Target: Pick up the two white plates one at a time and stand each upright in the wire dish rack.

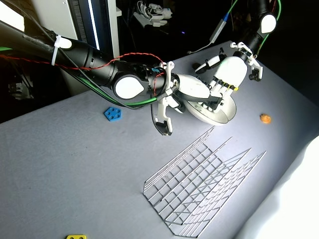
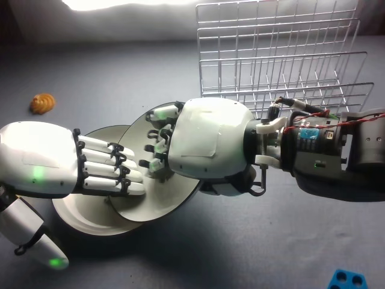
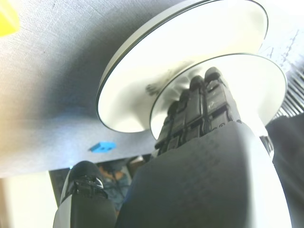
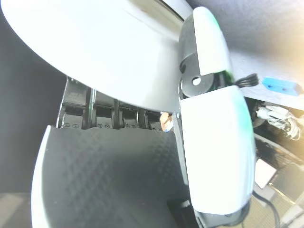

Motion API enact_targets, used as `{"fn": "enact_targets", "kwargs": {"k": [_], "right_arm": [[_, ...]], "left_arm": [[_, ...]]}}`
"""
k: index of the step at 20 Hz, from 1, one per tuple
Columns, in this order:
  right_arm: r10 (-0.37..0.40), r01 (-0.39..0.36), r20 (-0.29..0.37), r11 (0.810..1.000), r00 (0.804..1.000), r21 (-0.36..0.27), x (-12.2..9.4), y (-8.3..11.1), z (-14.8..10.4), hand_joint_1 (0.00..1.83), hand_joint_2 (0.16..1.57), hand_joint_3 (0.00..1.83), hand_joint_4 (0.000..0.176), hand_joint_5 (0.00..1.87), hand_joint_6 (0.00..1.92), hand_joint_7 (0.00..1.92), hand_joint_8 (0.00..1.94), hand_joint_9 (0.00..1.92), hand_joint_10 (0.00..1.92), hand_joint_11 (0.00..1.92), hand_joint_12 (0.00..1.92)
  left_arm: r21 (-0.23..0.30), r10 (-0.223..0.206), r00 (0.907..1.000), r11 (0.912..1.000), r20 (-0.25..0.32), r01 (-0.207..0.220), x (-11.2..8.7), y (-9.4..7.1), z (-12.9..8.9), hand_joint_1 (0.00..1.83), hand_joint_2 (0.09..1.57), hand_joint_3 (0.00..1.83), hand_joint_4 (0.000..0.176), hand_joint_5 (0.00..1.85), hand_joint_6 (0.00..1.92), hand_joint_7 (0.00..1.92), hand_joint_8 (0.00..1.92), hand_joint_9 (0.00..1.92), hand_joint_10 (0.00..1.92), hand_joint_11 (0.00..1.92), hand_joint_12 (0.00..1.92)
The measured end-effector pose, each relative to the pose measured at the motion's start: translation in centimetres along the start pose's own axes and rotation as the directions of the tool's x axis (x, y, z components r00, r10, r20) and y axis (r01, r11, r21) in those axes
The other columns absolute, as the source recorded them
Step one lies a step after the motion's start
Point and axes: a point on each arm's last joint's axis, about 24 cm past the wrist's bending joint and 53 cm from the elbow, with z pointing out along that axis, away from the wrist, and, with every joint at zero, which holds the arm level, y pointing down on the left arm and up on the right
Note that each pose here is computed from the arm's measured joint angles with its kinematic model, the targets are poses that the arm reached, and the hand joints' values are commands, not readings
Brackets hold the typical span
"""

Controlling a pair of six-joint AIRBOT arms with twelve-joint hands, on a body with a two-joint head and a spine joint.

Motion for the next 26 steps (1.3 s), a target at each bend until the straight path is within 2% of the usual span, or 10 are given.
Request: {"fn": "enact_targets", "kwargs": {"k": [1, 2, 3, 4, 5, 8, 15, 18, 20, 26], "right_arm": [[0.000, 0.000, 0.006, 1.000, 1.000, -0.003, -0.1, 0.0, 0.2, 1.25, 1.10, 0.00, 0.000, 0.89, 0.03, 0.95, 0.02, 0.91, 0.07, 0.49, 1.14], [-0.005, 0.005, 0.014, 1.000, 1.000, -0.011, -0.3, 0.3, 0.3, 1.16, 1.17, 0.01, 0.000, 0.84, 0.97, 0.99, 0.01, 0.95, 0.06, 0.55, 1.14], [-0.007, 0.007, 0.019, 1.000, 1.000, -0.014, -0.4, 0.4, 0.3, 1.19, 1.17, 0.01, 0.000, 0.79, 1.23, 0.97, 0.81, 1.01, 0.07, 0.62, 1.17], [-0.005, 0.005, 0.022, 1.000, 1.000, -0.014, -0.4, 0.4, 0.3, 1.19, 1.17, 0.01, 0.000, 0.79, 1.23, 0.97, 0.81, 1.01, 0.07, 0.62, 1.17], [-0.010, 0.010, 0.028, 1.000, 1.000, -0.017, -0.6, 0.5, 0.2, 1.35, 1.17, 0.00, 0.000, 0.78, 1.27, 0.93, 1.01, 0.80, 1.29, 0.61, 1.25], [-0.018, 0.019, 0.041, 1.000, 0.999, -0.023, -0.9, 0.6, 0.2, 1.37, 1.12, 0.00, 0.000, 0.91, 1.15, 1.01, 0.87, 0.89, 1.15, 0.73, 1.19], [-0.004, 0.006, 0.050, 0.999, 0.999, -0.034, -1.9, 1.3, 0.0, 1.37, 1.13, 0.00, 0.000, 0.88, 1.17, 0.95, 0.99, 0.91, 1.14, 0.72, 1.23], [-0.002, 0.004, 0.060, 0.999, 0.998, -0.044, -2.6, 2.0, -0.4, 1.37, 1.13, 0.00, 0.000, 0.89, 1.16, 0.96, 0.96, 0.90, 1.14, 0.71, 1.20], [-0.002, 0.005, 0.062, 0.999, 0.998, -0.047, -3.1, 2.2, -0.5, 1.37, 1.12, 0.00, 0.000, 0.91, 1.15, 0.96, 0.95, 0.90, 1.13, 0.71, 1.18], [0.051, -0.047, 0.098, 0.998, 0.994, -0.045, -5.7, 2.5, -1.2, 1.38, 1.10, 0.00, 0.000, 0.94, 1.08, 1.00, 0.89, 0.93, 1.10, 0.75, 1.15]], "left_arm": [[-0.002, 0.000, 1.0000, 1.0000, 0.000, 0.000, 0.0, 0.1, 0.0, 0.00, 1.02, 0.01, 0.000, 0.00, 0.00, 0.00, 0.00, 0.00, 0.00, 0.00, 0.00], [-0.002, 0.000, 1.0000, 1.0000, 0.000, 0.000, 0.0, 0.1, 0.0, 0.00, 1.03, 0.01, 0.000, 0.00, 0.00, 0.00, 0.00, 0.00, 0.00, 0.00, 0.00], [-0.002, 0.000, 1.0000, 1.0000, 0.000, 0.000, 0.0, 0.1, 0.0, 0.00, 1.02, 0.01, 0.000, 0.00, 0.00, 0.00, 0.00, 0.00, 0.00, 0.00, 0.00], [-0.001, 0.000, 1.0000, 1.0000, 0.000, 0.000, 0.0, 0.1, 0.0, 0.00, 1.02, 0.01, 0.000, 0.00, 0.00, 0.00, 0.00, 0.00, 0.00, 0.00, 0.00], [-0.001, -0.001, 1.0000, 1.0000, 0.001, 0.001, 0.0, 0.1, 0.0, 0.00, 1.02, 0.01, 0.000, 0.00, 0.00, 0.00, 0.00, 0.00, 0.00, 0.00, 0.00], [-0.002, -0.003, 1.0000, 1.0000, 0.003, 0.003, -0.1, 0.1, -0.1, 0.00, 1.02, 0.01, 0.000, 0.00, 0.00, 0.00, 0.00, 0.00, 0.00, 0.00, 0.00], [0.005, -0.008, 0.9992, 1.0000, 0.040, 0.008, -1.4, -0.8, -0.8, 0.00, 1.02, 0.00, 0.000, 0.00, 0.00, 0.00, 0.00, 0.00, 0.00, 0.00, 0.00], [-0.023, -0.028, 0.9957, 0.9993, 0.088, 0.030, -2.9, -0.4, -3.1, 0.00, 1.02, 0.00, 0.000, 0.00, 0.00, 0.00, 0.00, 0.00, 0.00, 0.00, 0.00], [-0.050, -0.051, 0.9878, 0.9970, 0.147, 0.059, -4.8, -0.1, -5.1, 0.00, 1.02, 0.01, 0.000, 0.00, 0.00, 0.00, 0.00, 0.00, 0.00, 0.00, 0.00], [-0.056, -0.101, 0.9747, 0.9918, 0.200, 0.114, -6.1, -1.3, -8.6, 0.00, 1.03, 0.01, 0.000, 0.00, 0.00, 0.00, 0.00, 0.00, 0.00, 0.00, 0.00]]}}
